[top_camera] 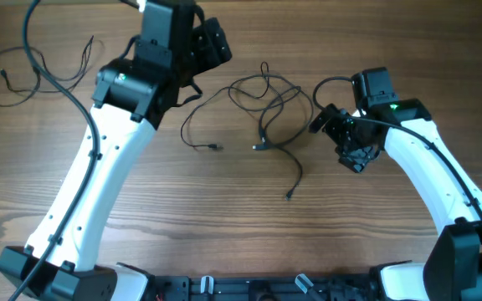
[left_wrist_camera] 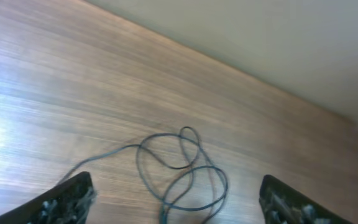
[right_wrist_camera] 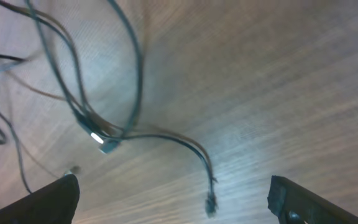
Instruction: Untangle cables
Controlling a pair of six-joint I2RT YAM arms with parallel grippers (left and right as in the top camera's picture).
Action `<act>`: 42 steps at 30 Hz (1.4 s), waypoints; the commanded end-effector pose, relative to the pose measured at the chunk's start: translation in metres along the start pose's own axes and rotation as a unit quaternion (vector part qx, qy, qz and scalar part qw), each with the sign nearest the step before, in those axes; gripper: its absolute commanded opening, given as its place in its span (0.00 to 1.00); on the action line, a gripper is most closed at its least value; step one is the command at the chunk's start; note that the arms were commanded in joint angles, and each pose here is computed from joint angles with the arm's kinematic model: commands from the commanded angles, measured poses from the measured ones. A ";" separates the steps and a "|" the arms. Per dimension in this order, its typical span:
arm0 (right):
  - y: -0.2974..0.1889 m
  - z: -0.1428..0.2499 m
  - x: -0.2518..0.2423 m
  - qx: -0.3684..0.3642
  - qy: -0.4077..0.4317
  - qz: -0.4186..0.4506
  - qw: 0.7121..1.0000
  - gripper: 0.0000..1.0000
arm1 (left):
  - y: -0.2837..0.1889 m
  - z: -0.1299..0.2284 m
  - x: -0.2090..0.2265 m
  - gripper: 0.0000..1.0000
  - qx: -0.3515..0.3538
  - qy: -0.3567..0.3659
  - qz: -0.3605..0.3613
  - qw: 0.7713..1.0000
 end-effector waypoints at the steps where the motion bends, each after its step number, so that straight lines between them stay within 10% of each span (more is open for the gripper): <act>1: 0.005 -0.005 0.007 -0.003 -0.004 -0.014 1.000 1.00 | 0.020 0.011 0.016 0.92 0.032 0.002 -0.034 0.999; 11: 0.005 -0.015 0.012 -0.027 0.126 -0.027 0.991 1.00 | 0.133 0.122 0.002 1.00 0.251 -0.204 -0.043 0.945; 17: 0.005 -0.017 0.005 -0.039 0.048 -0.006 0.998 1.00 | 0.181 0.204 -0.029 0.99 0.315 -0.239 -0.085 0.914; 19: 0.005 -0.015 0.002 -0.036 0.027 0.001 0.999 1.00 | 0.191 0.214 -0.037 0.91 0.300 -0.217 -0.091 0.925; 21: 0.005 -0.011 -0.006 -0.026 0.030 0.019 0.999 1.00 | 0.196 0.217 -0.031 0.57 0.262 -0.183 -0.128 0.939; 23: 0.005 -0.007 -0.012 -0.019 0.034 0.033 0.999 1.00 | 0.197 0.211 -0.028 0.05 0.249 -0.167 -0.129 0.945; 27: 0.005 -0.007 -0.013 -0.020 0.034 0.036 0.999 1.00 | 0.173 0.157 -0.033 0.04 0.240 -0.140 -0.043 0.960; 32: 0.004 -0.021 0.008 -0.053 -0.035 -0.008 0.998 1.00 | 0.038 0.060 -0.078 0.04 0.134 0.164 0.236 0.948; 42: 0.000 -0.002 0.050 -0.014 -0.322 -0.121 0.939 1.00 | -0.091 -0.018 -0.090 0.04 -0.079 0.231 0.282 0.928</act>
Point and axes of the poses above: each gripper's point midway between its finger pads, its own y axis out along the fingers, its own x axis along the line the jaws close on, z = x × y, the point moved 2 cm from there along -y, back along the fingers, and after that the axes turned 10 degrees about y, right-handed, at the moved point
